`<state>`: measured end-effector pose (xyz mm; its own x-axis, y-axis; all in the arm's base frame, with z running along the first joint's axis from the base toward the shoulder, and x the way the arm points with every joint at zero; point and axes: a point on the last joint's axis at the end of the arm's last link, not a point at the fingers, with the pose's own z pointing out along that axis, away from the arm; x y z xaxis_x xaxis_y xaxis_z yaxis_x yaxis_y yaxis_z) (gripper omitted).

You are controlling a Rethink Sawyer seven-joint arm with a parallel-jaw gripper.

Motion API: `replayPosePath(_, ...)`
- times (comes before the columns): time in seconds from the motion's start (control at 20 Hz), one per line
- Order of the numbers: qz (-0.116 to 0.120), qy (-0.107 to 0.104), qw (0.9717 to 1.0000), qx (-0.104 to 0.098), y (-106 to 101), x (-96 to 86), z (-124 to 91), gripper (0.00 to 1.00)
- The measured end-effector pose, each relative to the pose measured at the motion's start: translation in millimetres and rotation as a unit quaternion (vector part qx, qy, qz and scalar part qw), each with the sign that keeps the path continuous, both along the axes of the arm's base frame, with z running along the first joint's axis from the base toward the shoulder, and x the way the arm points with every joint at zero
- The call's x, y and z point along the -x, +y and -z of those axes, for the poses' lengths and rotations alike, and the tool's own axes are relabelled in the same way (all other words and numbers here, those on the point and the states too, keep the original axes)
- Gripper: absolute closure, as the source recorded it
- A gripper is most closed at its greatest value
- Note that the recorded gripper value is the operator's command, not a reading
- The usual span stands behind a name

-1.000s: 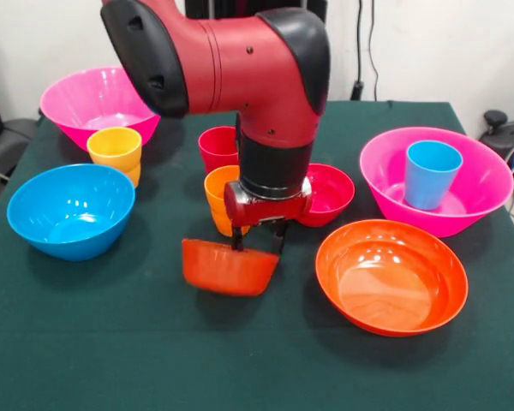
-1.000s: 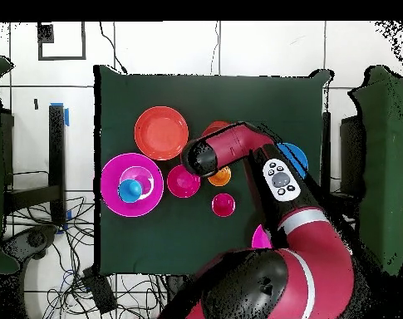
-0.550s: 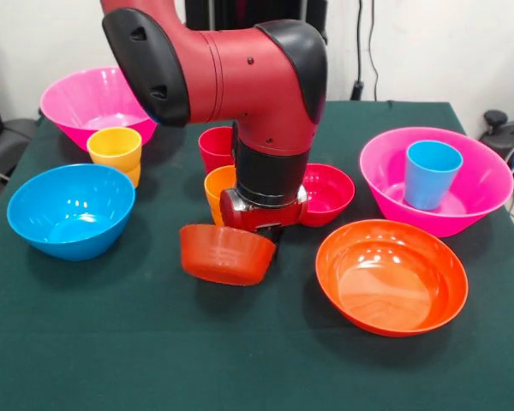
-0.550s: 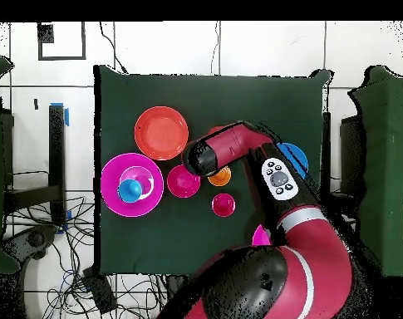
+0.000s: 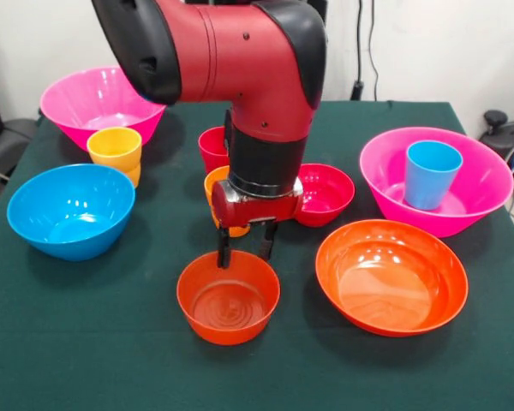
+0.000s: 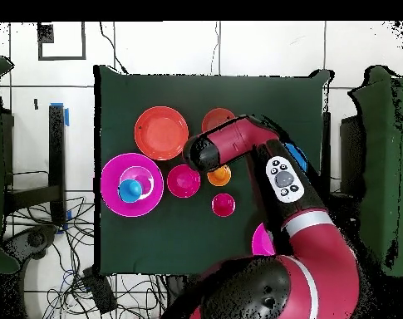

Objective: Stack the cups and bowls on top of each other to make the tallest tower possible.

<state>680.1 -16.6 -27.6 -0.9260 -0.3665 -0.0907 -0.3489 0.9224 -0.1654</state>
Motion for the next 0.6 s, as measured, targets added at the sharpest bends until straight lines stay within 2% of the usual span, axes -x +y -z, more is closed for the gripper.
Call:
replayPosePath(0.15, -0.006, -0.012, 0.9999, 0.007, -5.5, -9.0, -15.4, 0.0)
replayPosePath(0.3, -0.01, -0.017, 0.9997, 0.011, -8.1, -12.5, -22.0, 0.0)
replayPosePath(0.6, -0.016, -0.016, 0.9997, 0.008, -6.4, -14.0, -17.3, 0.0)
